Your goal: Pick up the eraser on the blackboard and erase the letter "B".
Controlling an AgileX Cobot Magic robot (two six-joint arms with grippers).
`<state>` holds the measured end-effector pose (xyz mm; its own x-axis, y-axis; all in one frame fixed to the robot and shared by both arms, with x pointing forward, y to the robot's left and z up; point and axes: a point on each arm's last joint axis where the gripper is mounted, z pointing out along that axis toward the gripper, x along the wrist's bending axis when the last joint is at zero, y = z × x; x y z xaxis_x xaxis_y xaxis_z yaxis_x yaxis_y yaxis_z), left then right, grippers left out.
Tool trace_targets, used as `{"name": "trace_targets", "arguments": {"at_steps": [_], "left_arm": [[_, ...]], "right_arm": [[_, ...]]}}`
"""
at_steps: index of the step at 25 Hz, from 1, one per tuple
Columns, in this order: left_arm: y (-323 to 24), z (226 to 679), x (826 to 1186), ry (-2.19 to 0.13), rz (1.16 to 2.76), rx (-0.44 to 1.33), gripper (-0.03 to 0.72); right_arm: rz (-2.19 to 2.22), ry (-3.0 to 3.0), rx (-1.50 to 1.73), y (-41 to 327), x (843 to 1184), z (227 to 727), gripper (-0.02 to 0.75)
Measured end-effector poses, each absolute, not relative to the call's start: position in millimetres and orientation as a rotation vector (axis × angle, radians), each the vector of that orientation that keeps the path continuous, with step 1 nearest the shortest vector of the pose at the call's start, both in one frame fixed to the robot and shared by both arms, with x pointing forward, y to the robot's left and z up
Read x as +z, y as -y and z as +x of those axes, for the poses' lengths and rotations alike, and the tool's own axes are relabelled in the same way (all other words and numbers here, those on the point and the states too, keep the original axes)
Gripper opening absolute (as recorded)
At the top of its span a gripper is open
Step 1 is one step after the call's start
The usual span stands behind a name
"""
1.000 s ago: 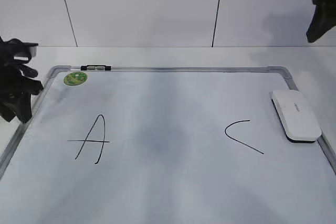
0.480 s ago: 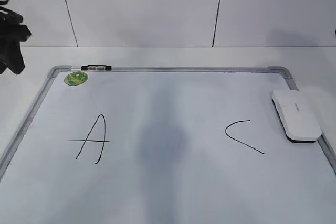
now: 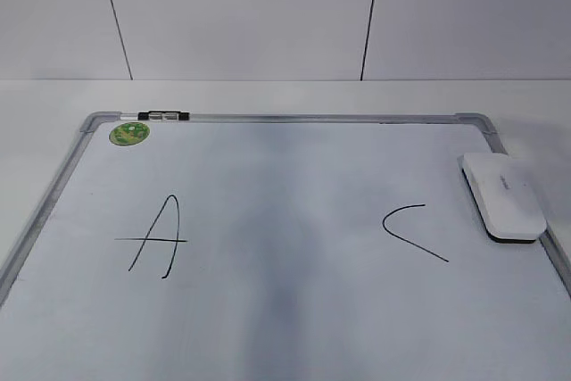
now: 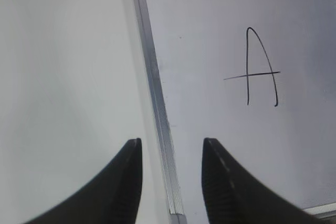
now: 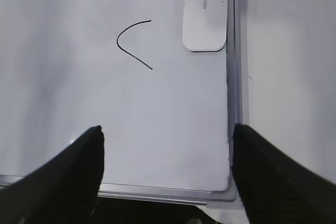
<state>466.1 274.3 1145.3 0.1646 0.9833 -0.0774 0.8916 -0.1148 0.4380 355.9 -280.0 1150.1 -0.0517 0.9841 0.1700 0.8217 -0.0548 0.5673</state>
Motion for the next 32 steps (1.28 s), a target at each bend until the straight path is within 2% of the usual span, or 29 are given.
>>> {"name": "trace_targets", "arguments": {"at_steps": [7, 14, 17, 26, 32], "left_arm": [[-282, 360, 1166, -1.648, 1.937, 0.514, 0.287], [-289, 266, 1163, -1.49, 1.783, 0.706, 0.287], [-290, 244, 1147, -1.453, 1.751, 0.721, 0.287], [-290, 209, 1094, -1.398, 1.707, 0.736, 0.287], [-290, 213, 1060, -1.443, 1.751, 0.7, 0.287]], "right_arm": [[1.791, -1.822, 0.961, 282, 1150, 286, 0.594], [1.641, -1.707, 0.973, 292, 1149, 244, 0.594], [1.627, -1.673, 0.902, 298, 1134, 237, 0.594], [1.583, -1.69, 0.857, 301, 1060, 218, 0.594], [1.553, -1.659, 0.86, 303, 1050, 222, 0.594]]}}
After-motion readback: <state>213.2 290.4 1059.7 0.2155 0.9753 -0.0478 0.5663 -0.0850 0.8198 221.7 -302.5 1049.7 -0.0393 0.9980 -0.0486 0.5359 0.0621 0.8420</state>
